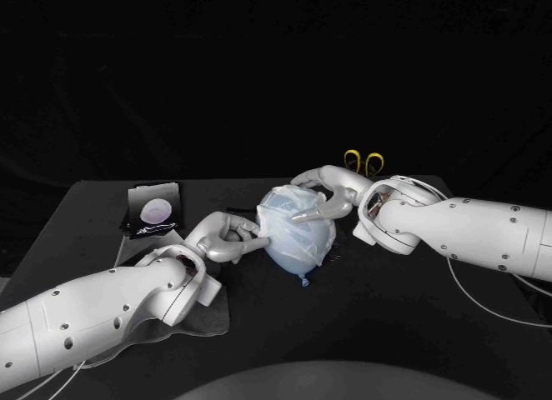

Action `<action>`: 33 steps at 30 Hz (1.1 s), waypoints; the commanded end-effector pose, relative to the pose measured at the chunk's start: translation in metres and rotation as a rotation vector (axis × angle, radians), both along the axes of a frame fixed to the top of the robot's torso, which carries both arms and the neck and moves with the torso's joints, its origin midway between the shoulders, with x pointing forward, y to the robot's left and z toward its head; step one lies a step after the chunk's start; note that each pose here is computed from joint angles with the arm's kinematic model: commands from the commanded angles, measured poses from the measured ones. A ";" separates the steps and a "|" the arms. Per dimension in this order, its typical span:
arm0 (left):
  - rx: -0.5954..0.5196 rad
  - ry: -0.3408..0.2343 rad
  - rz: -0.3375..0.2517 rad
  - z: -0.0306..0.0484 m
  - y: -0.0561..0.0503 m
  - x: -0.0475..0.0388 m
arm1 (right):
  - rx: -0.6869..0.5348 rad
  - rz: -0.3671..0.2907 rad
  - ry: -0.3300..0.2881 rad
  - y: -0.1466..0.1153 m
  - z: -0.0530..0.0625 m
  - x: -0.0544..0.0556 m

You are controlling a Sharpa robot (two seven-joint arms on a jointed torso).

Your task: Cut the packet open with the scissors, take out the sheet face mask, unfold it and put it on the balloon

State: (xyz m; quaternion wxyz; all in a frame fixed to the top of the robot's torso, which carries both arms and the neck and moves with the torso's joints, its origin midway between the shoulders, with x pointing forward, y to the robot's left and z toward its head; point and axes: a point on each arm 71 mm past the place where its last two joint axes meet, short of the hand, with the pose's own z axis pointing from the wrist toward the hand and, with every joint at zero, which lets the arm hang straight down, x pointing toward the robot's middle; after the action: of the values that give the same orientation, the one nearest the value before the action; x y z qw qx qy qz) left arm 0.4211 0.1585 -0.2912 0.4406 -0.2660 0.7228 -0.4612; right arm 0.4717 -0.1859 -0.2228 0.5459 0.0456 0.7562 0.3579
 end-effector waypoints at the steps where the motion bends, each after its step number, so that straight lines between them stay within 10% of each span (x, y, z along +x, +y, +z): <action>1: 0.040 -0.019 0.028 -0.0007 -0.001 0.0011 | -0.026 0.018 0.028 0.002 -0.006 -0.003; 33: -0.033 -0.022 0.011 0.0005 -0.007 -0.0026 | -0.028 0.013 0.031 -0.001 -0.007 -0.003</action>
State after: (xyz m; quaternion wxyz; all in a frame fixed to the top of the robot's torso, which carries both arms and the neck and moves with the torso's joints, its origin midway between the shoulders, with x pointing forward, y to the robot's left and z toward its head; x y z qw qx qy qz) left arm 0.4201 0.1557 -0.2936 0.4588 -0.2707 0.7192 -0.4460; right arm 0.4714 -0.1873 -0.2238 0.5456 0.0471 0.7571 0.3562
